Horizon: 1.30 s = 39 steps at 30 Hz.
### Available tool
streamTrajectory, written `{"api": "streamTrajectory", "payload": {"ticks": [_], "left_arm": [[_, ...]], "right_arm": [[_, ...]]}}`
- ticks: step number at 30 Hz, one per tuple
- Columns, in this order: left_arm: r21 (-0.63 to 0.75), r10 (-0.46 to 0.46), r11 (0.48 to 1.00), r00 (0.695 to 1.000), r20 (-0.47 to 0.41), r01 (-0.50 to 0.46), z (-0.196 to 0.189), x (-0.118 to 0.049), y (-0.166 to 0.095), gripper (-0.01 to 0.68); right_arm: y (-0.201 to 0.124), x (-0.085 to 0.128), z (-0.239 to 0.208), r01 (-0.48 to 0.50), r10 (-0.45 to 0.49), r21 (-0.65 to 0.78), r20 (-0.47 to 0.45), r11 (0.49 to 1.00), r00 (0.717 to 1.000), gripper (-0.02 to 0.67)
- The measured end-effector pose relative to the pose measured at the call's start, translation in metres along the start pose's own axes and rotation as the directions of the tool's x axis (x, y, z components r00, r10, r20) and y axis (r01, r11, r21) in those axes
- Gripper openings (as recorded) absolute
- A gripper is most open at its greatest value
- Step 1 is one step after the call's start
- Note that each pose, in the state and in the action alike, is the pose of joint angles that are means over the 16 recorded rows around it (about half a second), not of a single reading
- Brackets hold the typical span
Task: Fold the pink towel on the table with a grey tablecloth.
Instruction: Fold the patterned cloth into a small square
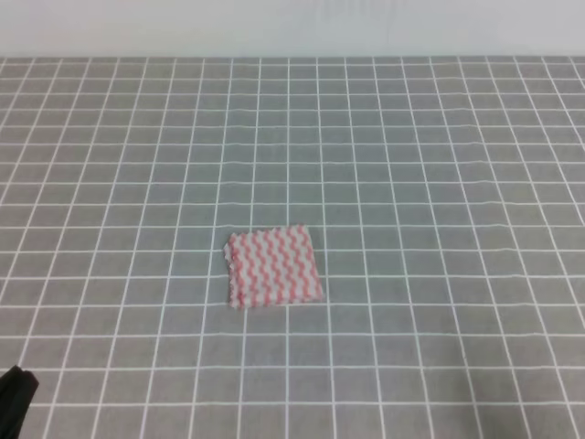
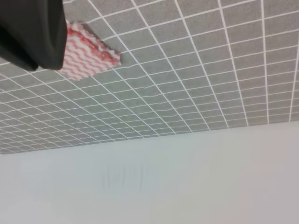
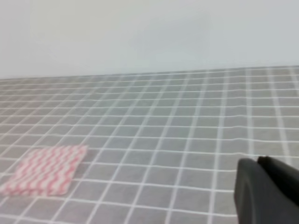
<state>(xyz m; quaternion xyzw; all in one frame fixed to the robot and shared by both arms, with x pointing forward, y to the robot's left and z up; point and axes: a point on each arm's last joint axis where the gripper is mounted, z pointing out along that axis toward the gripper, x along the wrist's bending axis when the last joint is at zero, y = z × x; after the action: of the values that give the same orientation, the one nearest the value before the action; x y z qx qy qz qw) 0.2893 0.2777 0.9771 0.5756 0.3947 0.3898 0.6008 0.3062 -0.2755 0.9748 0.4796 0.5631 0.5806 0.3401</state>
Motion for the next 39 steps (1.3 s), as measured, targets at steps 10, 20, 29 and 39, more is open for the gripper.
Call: {"api": "streamTrajectory", "payload": {"ticks": [10,20,29,39], "left_arm": [[0.000,0.000,1.000,1.000,0.001,0.000,0.000,0.000,0.000,0.000],[0.000,-0.001,1.000,1.000,0.001,0.001,0.000,0.000,0.001,0.000],[-0.001,0.000,1.000,1.000,-0.003,0.000,0.000,0.000,0.000,0.000],[-0.001,0.000,1.000,1.000,-0.001,0.000,0.000,0.000,0.000,0.000]], "right_arm": [[0.001,-0.006,-0.011,0.020,-0.011,-0.097,0.098,0.995,0.995,-0.015],[0.001,-0.005,-0.016,0.031,-0.015,-0.130,0.117,0.991,0.993,-0.015],[-0.006,-0.004,-0.016,0.054,-0.048,-0.058,0.108,0.997,0.993,-0.015],[-0.017,-0.007,-0.016,0.061,-0.069,0.065,0.130,0.996,0.989,-0.015]]}}
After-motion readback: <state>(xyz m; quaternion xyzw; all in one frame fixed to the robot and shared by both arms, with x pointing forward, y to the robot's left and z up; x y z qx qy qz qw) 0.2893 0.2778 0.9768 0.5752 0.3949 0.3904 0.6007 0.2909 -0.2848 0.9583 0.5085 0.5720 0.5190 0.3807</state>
